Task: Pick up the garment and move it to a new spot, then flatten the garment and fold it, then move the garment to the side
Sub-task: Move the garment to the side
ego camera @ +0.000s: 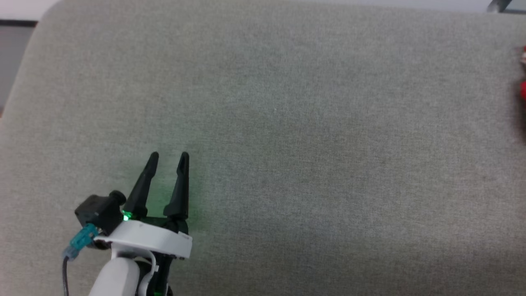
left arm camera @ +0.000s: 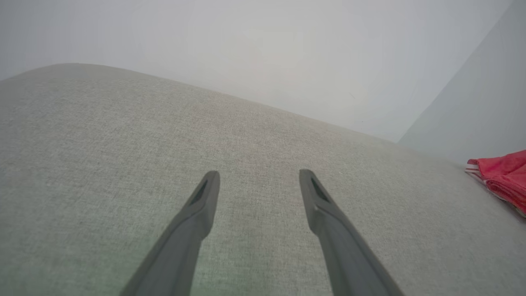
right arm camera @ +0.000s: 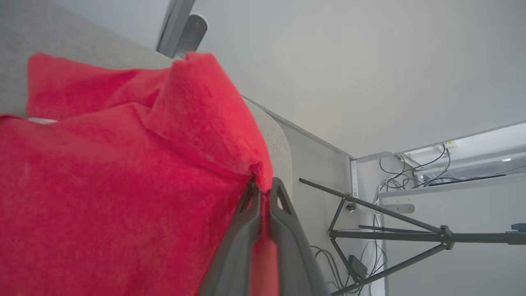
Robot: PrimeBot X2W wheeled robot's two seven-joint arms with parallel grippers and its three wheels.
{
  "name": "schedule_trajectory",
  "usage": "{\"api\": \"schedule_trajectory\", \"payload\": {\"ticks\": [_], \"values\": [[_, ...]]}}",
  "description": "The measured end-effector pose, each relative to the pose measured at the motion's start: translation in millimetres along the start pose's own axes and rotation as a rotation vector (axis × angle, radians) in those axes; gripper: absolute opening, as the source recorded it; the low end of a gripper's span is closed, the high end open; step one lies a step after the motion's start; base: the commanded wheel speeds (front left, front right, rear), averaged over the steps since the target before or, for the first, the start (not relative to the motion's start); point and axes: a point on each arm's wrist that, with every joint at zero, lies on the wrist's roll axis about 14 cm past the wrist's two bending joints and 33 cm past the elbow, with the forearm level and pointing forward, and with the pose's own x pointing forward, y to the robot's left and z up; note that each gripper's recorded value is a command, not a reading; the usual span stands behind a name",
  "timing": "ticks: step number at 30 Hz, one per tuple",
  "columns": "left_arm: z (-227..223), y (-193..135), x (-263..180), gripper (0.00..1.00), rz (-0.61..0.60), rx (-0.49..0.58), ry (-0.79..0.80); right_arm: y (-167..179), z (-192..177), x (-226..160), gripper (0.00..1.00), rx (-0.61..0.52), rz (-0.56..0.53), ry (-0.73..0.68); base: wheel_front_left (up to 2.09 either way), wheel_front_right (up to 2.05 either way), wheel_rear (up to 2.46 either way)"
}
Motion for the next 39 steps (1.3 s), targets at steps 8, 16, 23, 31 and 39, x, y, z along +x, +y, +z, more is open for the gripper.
{"api": "schedule_trajectory", "payload": {"ticks": [8, 16, 23, 31, 39], "values": [[-11.6, 0.3, 7.1, 1.0, -0.009, 0.011, 0.027, 1.8, -44.1, 20.0, 0.0, 0.003, -0.057, 0.139, 0.0, 0.0, 0.0], [-12.5, -0.6, 8.2, 1.0, -0.017, 0.018, 0.031, 9.5, -54.6, 21.3, 0.0, 0.041, -0.077, 0.173, 0.0, 0.0, 0.0], [-2.4, -2.5, 3.8, 1.0, -0.024, 0.027, 0.011, 8.3, -39.1, 7.8, 1.0, 0.07, -0.097, 0.124, 0.0, 0.0, 0.0], [12.0, -1.6, -14.9, 1.0, -0.017, 0.02, -0.017, 2.1, -9.1, -24.0, 1.0, 0.15, -0.105, -0.022, 0.0, 0.0, 0.0], [28.7, 2.7, -43.0, 1.0, 0.008, 0.031, -0.056, 31.5, 31.8, -73.2, 1.0, 0.292, -0.016, -0.312, 0.0, 0.0, 0.0]]}}
